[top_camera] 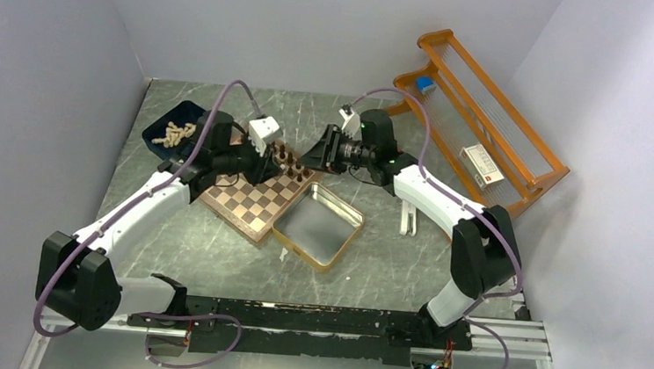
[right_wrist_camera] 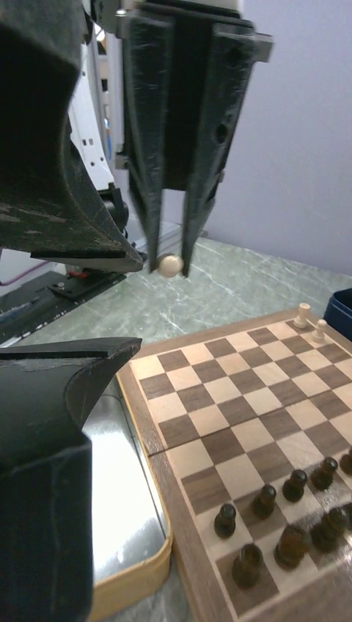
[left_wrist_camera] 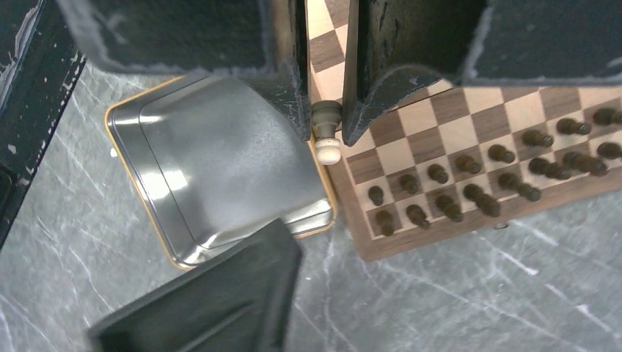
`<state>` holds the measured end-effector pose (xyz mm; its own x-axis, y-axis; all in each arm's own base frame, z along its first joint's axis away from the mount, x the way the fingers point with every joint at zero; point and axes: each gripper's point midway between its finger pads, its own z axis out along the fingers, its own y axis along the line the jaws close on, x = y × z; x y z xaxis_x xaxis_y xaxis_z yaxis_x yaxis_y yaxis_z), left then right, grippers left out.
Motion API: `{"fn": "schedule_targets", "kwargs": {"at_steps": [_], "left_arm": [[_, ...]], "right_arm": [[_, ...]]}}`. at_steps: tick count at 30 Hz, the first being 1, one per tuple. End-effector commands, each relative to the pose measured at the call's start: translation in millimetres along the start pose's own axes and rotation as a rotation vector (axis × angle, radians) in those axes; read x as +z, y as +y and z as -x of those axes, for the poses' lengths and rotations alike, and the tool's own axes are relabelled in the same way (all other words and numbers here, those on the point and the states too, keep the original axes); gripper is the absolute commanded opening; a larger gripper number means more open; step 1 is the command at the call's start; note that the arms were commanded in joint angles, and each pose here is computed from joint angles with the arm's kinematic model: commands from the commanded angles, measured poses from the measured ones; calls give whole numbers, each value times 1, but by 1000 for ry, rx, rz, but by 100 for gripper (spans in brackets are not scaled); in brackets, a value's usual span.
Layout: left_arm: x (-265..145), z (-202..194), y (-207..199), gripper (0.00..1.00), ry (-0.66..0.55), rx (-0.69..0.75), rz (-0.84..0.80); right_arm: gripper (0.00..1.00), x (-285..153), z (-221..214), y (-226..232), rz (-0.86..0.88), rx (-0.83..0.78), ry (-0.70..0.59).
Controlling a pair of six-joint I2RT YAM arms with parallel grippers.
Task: Set up the chess pieces on the board
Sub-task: Place the chess piece on the chessboard.
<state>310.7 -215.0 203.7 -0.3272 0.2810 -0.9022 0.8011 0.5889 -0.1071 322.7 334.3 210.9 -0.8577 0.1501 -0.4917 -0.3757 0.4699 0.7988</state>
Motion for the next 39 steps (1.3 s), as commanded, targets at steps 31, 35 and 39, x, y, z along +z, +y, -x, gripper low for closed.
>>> {"fn": "schedule_targets", "kwargs": {"at_steps": [31, 35, 39], "left_arm": [[5, 3, -30, 19, -19, 248, -32], [4, 2, -26, 18, -15, 248, -9], [5, 3, -23, 19, -15, 239, 13]], "right_arm": [[32, 35, -47, 32, 175, 118, 197], [25, 35, -53, 26, 160, 121, 204], [16, 35, -55, 21, 143, 120, 203]]}}
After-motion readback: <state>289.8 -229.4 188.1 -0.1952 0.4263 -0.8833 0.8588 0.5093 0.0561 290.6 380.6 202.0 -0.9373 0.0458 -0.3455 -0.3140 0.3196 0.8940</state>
